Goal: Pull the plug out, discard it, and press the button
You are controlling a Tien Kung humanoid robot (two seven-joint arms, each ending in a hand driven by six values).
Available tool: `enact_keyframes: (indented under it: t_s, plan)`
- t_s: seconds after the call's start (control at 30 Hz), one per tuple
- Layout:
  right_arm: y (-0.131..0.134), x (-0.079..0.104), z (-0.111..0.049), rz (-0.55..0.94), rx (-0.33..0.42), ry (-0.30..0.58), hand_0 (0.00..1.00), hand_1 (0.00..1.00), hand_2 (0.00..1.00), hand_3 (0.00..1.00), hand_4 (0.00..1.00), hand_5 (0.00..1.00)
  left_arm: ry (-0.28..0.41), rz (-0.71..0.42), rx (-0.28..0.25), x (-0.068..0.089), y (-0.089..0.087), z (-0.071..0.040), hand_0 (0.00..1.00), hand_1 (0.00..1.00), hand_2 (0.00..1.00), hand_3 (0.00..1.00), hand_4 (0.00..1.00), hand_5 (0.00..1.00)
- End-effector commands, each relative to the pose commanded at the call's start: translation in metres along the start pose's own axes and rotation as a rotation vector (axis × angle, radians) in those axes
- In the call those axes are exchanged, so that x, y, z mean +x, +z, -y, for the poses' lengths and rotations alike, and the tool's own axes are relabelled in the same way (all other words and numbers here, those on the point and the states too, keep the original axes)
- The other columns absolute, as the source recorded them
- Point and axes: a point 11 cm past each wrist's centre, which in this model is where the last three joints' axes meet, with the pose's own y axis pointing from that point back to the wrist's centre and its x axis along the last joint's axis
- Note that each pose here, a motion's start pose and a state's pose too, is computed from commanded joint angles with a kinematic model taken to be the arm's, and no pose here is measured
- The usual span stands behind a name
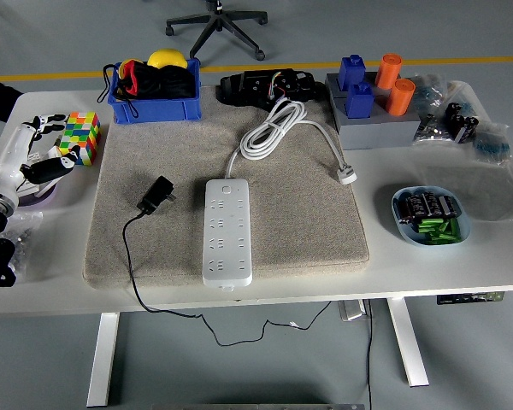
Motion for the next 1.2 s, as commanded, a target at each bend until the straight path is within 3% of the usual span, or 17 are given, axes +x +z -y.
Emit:
enact_keyframes:
  t_s: [0.3, 0.53, 0.9, 1.2]
  plan:
    - [-0.019, -0.015, -0.003, -0.028, 0.027, -0.025, 0.739, 0.66, 0.644, 0.614, 0.658, 0.482, 0.046, 0.0, -0.029, 0.02, 0.012, 0.009, 0.871, 0.876, 0.809, 0.839, 0.643, 0.212]
    - [-0.011, 0.0, -0.001, -0.03, 0.011, 0.003, 0.739, 0.66, 0.644, 0.614, 0.658, 0.482, 0.038, -0.001, -0.023, 0.016, 0.009, 0.005, 0.871, 0.876, 0.808, 0.838, 0.643, 0.217]
    - [-0.011, -0.005, -0.002, -0.029, 0.012, -0.008, 0.739, 0.66, 0.644, 0.614, 0.658, 0.482, 0.052, 0.002, -0.024, 0.023, 0.009, 0.005, 0.869, 0.874, 0.807, 0.837, 0.645, 0.225]
    - [-0.009, -0.003, -0.001, -0.035, 0.01, -0.005, 0.74, 0.66, 0.644, 0.614, 0.659, 0.482, 0.035, -0.001, -0.032, 0.017, 0.009, 0.002, 0.869, 0.872, 0.805, 0.835, 0.644, 0.228]
